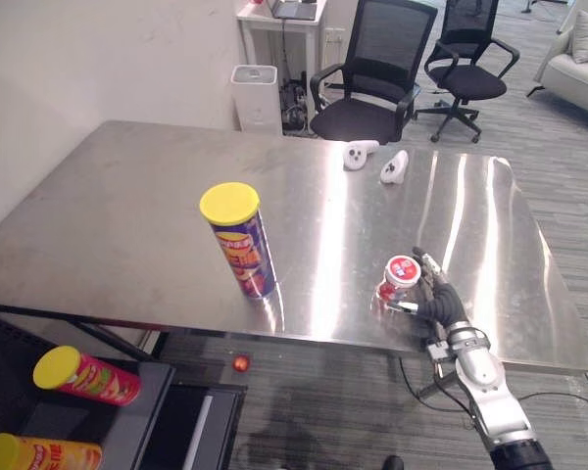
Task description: Put the gum and the chips on the shelf.
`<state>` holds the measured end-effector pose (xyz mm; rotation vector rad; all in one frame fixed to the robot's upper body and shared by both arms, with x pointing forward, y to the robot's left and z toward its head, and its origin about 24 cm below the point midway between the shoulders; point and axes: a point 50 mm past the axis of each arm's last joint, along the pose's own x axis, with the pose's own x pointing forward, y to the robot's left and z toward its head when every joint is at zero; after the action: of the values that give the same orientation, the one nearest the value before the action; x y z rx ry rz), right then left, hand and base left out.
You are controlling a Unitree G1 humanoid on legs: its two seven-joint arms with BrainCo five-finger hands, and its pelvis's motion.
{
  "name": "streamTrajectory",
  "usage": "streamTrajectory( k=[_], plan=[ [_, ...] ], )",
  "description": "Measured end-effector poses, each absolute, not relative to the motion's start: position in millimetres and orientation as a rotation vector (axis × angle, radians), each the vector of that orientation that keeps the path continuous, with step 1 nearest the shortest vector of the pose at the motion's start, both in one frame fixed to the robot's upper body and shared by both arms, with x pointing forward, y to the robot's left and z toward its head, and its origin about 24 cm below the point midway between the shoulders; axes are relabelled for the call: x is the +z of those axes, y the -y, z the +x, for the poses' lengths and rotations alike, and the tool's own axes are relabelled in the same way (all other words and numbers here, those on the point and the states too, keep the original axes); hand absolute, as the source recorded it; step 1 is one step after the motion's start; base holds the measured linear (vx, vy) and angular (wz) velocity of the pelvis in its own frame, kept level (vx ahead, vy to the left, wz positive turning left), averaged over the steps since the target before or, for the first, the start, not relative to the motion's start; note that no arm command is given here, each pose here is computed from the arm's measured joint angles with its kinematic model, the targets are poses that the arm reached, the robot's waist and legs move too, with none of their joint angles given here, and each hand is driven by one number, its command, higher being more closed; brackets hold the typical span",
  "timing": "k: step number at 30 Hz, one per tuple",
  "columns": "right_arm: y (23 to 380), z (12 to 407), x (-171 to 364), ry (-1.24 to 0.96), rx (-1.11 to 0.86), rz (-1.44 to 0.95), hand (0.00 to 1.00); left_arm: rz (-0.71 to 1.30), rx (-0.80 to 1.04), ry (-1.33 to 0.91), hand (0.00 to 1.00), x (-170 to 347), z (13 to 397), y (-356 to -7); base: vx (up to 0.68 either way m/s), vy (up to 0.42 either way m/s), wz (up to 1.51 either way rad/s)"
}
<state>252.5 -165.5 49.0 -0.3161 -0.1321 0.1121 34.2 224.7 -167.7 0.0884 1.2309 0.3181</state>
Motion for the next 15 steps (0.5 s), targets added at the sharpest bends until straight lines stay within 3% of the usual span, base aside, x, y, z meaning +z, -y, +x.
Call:
streamTrajectory(
  k=[4, 5, 15],
  plan=[
    [164.9, 252.6, 48.9, 0.132, 0.114, -0.316, 0.00, 0.088, 0.321, -1.224, 0.00, -167.2, 36.4, -225.6, 0.00, 0.000, 0.00],
    [164.3, 252.7, 48.8, 0.132, 0.116, -0.316, 1.00, 0.087, 0.324, -1.224, 0.00, -167.2, 36.3, -225.8, 0.00, -0.007, 0.05],
    [157.8, 260.8, 51.7, 0.147, 0.115, -0.313, 1.00, 0.092, 0.332, -1.224, 0.00, -167.1, 36.2, -226.3, 0.00, -0.010, 0.03]
  ],
)
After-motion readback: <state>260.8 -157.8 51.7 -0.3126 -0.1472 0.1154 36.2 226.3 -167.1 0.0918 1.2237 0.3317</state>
